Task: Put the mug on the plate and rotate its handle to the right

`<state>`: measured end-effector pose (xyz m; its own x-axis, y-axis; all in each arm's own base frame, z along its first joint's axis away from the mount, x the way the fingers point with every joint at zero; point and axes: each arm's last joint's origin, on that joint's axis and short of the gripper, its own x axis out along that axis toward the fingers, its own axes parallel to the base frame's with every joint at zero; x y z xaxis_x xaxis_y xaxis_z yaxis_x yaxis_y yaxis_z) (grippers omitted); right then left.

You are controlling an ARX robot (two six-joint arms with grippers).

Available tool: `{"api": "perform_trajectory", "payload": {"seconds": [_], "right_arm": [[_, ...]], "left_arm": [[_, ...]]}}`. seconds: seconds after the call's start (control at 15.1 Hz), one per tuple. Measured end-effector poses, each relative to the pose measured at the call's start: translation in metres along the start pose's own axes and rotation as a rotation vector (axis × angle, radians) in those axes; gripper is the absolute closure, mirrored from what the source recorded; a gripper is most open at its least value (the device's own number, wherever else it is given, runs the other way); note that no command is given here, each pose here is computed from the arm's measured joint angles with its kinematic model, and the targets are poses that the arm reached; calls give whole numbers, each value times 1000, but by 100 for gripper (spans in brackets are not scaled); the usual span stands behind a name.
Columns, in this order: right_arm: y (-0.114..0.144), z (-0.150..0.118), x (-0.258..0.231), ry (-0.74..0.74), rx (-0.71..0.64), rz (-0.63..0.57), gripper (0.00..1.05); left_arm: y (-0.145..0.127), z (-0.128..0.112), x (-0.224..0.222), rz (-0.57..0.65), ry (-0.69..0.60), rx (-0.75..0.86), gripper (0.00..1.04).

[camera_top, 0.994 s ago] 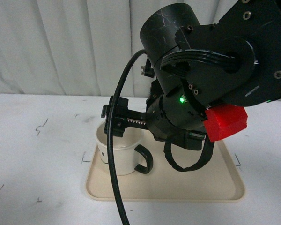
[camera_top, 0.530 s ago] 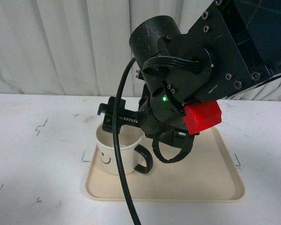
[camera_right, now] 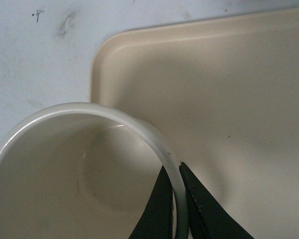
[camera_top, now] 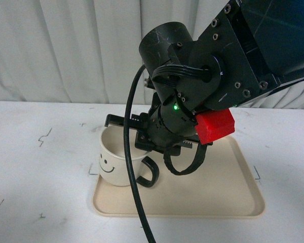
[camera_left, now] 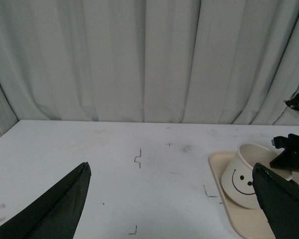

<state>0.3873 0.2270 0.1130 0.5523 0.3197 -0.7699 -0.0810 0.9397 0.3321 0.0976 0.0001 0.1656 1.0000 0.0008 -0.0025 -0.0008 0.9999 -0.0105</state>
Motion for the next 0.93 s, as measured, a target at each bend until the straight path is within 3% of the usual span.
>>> {"api": "perform_trajectory", "payload": {"seconds": [0.27, 0.4, 0.53, 0.73, 0.93], "right_arm": [[-17, 16, -20, -12, -108, 41, 102], [-47, 50, -53, -72, -194, 61, 102], [-83, 67, -68, -65, -276, 59, 102], [-132, 66, -94, -5, -458, 104, 102], [-158, 68, -107, -21, -607, 91, 102]], "left_arm": [[0, 0, 0, 0, 0, 0, 7], [0, 0, 0, 0, 0, 0, 7], [0, 0, 0, 0, 0, 0, 7], [0, 0, 0, 0, 0, 0, 7], [0, 0, 0, 0, 0, 0, 7]]}}
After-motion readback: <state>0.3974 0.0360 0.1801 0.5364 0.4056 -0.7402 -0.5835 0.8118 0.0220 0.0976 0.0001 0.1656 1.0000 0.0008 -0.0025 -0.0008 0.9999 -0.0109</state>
